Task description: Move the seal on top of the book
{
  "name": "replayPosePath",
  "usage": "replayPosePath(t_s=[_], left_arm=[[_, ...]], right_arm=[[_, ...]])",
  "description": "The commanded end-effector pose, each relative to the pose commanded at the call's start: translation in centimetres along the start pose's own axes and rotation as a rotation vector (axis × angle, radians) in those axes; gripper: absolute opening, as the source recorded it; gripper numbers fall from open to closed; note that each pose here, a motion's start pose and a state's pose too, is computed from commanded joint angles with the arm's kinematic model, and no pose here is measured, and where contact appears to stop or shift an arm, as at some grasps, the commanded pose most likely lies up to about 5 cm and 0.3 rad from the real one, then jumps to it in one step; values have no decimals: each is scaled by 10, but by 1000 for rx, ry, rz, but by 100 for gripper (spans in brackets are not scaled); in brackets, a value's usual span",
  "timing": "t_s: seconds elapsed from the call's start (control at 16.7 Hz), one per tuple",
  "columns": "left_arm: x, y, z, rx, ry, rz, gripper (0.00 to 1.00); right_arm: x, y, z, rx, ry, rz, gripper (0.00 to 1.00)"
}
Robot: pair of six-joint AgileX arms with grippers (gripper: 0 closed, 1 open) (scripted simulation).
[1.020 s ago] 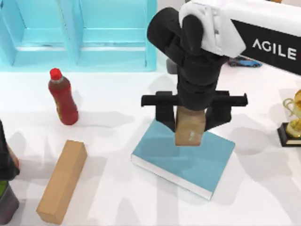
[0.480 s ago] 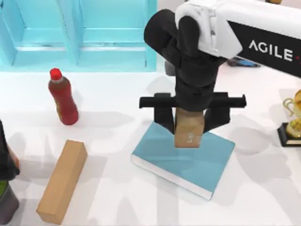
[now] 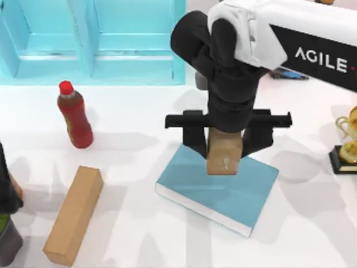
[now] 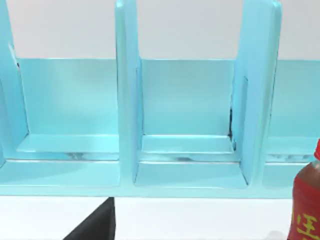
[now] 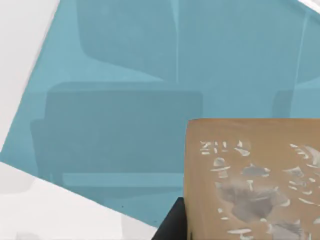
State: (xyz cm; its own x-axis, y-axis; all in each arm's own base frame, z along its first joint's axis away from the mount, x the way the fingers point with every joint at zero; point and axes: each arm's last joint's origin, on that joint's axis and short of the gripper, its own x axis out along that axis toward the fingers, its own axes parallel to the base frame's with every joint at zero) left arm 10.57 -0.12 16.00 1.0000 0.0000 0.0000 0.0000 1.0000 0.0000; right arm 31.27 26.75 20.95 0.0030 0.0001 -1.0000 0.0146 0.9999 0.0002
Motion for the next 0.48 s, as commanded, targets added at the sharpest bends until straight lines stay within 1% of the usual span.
replayPosePath(t_s=[0.48], left_arm=[[0,0,0,0,0,0,100]], right_arm=[[0,0,0,0,0,0,98]])
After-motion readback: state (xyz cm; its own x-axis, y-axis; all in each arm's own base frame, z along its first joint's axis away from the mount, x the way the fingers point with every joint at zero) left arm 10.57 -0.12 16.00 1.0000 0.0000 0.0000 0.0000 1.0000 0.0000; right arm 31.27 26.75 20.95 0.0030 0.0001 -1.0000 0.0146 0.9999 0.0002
